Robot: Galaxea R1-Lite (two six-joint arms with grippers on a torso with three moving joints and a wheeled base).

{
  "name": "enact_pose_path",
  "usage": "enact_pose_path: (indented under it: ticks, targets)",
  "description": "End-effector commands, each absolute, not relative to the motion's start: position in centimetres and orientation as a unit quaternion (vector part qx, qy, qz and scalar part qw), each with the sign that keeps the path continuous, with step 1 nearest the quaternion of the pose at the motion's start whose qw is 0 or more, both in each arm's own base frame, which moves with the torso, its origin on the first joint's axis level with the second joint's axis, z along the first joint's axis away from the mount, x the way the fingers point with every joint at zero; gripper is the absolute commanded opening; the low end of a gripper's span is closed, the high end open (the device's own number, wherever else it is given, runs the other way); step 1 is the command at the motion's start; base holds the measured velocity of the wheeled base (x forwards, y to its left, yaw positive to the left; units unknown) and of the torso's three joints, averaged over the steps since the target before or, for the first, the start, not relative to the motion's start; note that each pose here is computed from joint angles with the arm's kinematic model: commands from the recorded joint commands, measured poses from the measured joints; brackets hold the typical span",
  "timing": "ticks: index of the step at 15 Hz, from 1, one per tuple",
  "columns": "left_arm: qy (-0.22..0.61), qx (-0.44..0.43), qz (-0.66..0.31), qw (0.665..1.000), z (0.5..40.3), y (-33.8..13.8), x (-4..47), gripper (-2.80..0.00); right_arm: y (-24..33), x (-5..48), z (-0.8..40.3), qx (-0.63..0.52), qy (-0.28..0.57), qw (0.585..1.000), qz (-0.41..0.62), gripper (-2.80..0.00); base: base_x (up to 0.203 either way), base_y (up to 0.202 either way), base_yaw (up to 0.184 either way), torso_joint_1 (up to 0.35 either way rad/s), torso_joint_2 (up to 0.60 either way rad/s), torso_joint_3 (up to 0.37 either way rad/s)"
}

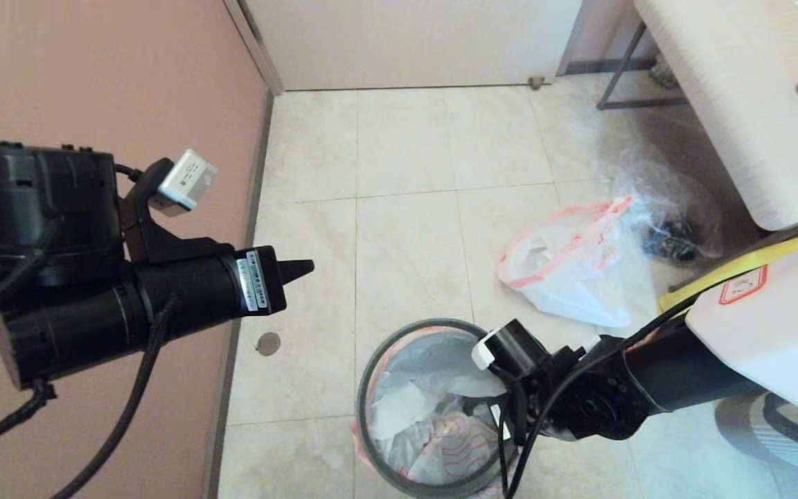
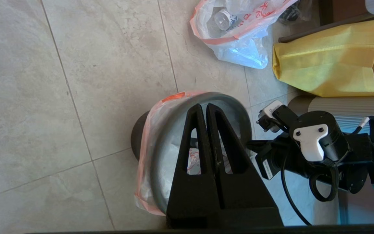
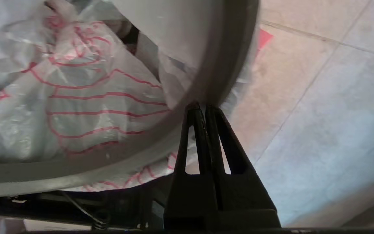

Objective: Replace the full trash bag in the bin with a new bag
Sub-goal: Place the trash can ring on the trash can

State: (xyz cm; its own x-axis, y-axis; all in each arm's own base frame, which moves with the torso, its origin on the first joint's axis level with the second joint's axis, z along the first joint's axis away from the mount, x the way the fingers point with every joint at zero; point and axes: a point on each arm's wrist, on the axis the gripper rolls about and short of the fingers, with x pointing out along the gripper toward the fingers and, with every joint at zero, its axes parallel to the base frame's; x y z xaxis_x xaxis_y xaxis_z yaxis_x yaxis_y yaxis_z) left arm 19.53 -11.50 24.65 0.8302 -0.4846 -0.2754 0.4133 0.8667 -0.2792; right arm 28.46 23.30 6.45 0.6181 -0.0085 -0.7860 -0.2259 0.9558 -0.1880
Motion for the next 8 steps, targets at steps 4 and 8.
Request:
enact_pose_path:
  ticks: [4,8]
  targets:
    - [0.17,-0.105,-0.236,0.951,24.7,-11.5,19.5,-2.8,23.4,27.8,7.4,-0.134,0.422,0.894,0.065,-2.8,0.0,0.0,0.0,0.0,0.0,0.0]
    - [0.171,-0.105,-0.236,0.951,24.6,-11.5,19.6,-2.8,23.9,26.8,9.2,-0.132,0.403,0.902,0.079,-2.8,0.0,0.0,0.0,0.0,0.0,0.0]
